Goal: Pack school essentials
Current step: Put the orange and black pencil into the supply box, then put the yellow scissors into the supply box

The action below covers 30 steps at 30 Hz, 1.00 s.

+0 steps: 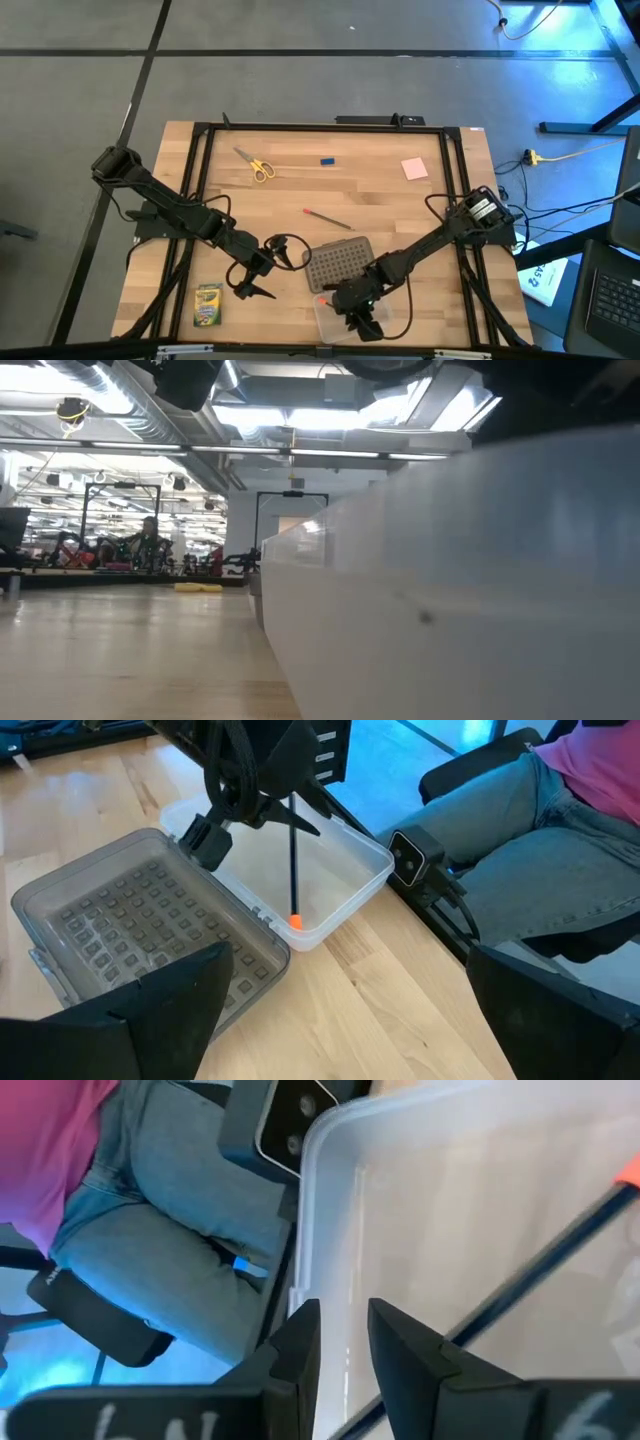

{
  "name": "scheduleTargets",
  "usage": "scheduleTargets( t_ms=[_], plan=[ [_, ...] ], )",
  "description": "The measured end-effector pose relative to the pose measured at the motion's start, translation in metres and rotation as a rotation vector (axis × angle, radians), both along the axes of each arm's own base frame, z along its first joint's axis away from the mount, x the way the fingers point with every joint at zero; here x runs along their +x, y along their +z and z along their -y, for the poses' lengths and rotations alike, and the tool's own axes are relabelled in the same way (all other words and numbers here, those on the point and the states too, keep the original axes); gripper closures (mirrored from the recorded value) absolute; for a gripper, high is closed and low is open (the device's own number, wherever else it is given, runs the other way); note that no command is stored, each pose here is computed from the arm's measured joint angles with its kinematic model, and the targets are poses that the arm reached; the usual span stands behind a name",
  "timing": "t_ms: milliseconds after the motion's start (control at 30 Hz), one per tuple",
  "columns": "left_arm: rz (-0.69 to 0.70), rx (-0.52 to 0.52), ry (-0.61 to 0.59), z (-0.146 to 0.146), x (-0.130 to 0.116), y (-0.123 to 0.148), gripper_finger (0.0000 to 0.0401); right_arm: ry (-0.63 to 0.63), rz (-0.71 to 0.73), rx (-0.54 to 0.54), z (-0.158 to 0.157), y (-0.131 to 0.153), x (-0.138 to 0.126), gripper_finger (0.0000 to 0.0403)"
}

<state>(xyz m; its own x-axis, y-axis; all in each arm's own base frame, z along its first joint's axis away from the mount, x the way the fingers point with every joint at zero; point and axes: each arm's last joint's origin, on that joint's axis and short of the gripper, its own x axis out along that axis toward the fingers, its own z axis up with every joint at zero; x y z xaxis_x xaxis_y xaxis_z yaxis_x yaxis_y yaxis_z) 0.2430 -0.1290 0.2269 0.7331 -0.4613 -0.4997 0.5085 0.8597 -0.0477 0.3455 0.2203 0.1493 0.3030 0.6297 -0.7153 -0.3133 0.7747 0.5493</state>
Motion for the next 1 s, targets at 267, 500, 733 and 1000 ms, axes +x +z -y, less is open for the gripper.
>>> scheduleTargets(
  t_ms=[267,500,733,1000],
  plan=[
    [0.0,-0.001,-0.001,0.0,0.0,0.0,0.0005,-0.01,-0.024,-0.016,0.001,-0.002,-0.001,0.0313],
    [0.0,-0.001,-0.01,0.002,-0.001,0.0,0.0005,-0.064,-0.118,-0.083,0.006,-0.008,-0.007,0.0313],
    [0.0,-0.001,-0.013,0.003,-0.001,0.0,0.0005,-0.041,-0.098,-0.089,0.006,-0.007,-0.007,0.0313],
    [0.0,-0.001,-0.012,0.003,-0.001,0.0,0.0005,-0.016,-0.057,-0.139,0.013,-0.008,-0.004,0.0313]
  ],
)
